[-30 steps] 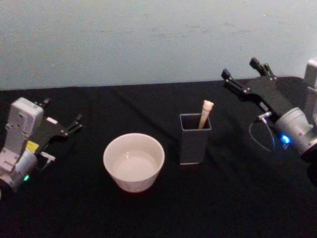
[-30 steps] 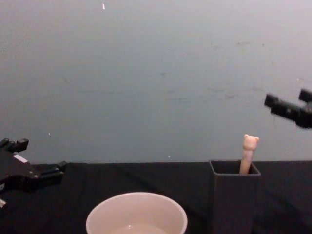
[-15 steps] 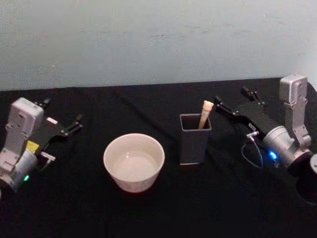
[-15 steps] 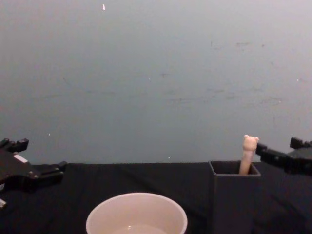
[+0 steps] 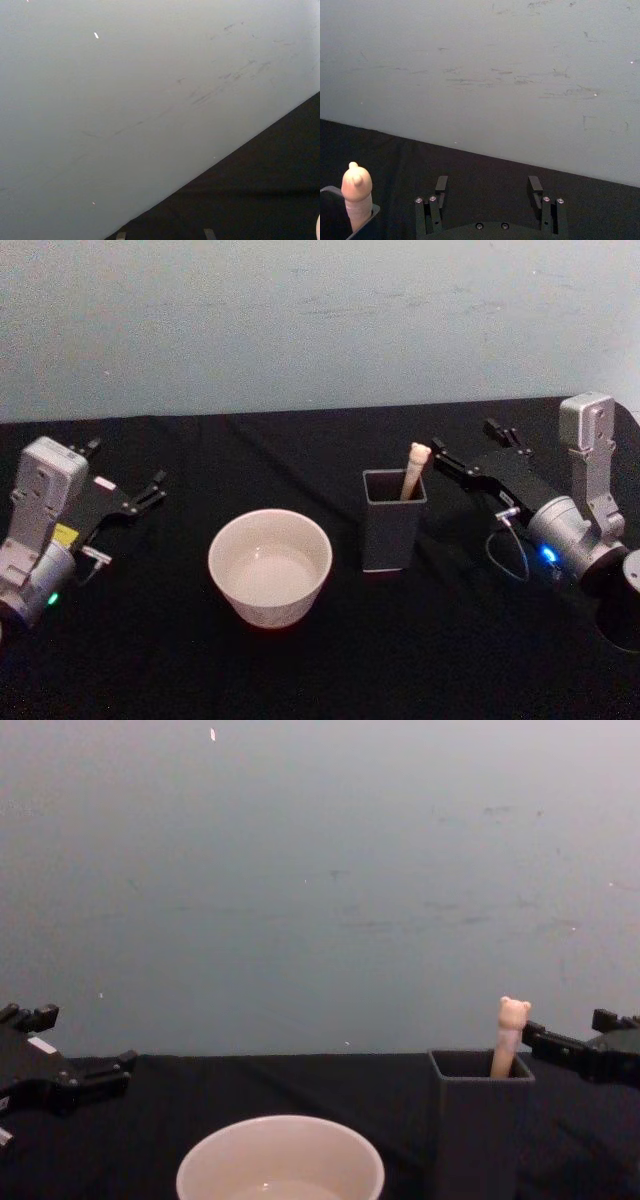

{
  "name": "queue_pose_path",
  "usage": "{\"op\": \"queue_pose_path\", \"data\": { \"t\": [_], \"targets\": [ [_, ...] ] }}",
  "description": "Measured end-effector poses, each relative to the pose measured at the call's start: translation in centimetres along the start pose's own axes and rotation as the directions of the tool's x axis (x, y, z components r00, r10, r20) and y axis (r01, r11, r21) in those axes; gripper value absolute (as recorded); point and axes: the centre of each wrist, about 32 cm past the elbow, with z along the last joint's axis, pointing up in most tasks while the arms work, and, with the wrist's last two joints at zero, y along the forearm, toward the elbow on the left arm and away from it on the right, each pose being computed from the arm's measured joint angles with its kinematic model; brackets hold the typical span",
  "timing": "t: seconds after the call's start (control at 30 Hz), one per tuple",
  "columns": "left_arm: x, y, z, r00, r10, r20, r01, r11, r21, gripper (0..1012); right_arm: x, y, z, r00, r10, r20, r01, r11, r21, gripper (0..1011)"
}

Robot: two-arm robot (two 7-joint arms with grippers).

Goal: Pick up the stirring spoon with one hand, stir inside the cup, then place it back in its original position.

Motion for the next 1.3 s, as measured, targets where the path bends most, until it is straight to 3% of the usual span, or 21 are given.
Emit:
{"op": "queue_pose_path", "data": {
  "t": [1.3],
  "targets": [
    [0.0, 0.0, 0.0, 1.0, 0.0, 0.0, 0.0, 1.0, 0.0, 1001, 0.03, -0.04, 0.07, 1.0, 0.001, -0.002, -0.001, 1.0, 0.006, 1002]
  ]
}}
